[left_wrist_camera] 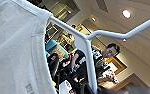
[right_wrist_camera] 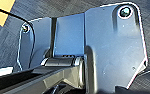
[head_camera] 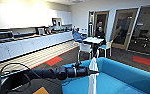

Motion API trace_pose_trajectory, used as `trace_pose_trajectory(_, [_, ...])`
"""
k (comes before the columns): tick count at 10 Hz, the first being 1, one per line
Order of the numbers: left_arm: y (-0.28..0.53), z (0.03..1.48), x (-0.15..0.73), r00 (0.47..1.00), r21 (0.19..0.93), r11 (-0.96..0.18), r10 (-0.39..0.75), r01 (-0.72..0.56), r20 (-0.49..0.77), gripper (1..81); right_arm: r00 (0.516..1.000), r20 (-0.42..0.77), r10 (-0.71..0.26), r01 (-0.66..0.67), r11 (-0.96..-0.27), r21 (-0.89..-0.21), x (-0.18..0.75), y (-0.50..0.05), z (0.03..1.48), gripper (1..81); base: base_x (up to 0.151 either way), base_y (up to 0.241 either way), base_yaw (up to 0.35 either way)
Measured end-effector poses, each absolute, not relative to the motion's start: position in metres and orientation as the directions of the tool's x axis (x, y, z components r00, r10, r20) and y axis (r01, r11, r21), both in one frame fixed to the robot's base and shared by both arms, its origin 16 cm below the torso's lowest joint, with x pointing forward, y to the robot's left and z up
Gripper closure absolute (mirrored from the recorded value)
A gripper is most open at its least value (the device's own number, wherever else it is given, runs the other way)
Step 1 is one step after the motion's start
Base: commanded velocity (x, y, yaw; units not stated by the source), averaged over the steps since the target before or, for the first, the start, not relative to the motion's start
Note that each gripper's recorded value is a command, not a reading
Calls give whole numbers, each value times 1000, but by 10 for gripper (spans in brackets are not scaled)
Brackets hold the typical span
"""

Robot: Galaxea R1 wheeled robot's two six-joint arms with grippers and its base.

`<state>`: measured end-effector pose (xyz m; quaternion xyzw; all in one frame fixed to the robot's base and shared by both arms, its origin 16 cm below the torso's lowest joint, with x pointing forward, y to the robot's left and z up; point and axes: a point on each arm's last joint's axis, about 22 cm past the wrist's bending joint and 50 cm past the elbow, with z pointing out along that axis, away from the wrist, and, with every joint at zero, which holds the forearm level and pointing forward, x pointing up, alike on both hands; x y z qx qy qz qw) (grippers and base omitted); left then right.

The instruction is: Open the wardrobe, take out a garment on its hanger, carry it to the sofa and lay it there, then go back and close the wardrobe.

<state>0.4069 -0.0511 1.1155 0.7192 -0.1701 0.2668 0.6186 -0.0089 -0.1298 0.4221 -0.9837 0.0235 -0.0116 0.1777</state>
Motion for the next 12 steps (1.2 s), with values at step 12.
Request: trace_pose_trajectory(12, [-43,1112,407,800,796,-199,80,-571,594,811,999,15,-50,-42,-935,-353,-8,-127,423,10,12,0,-117])
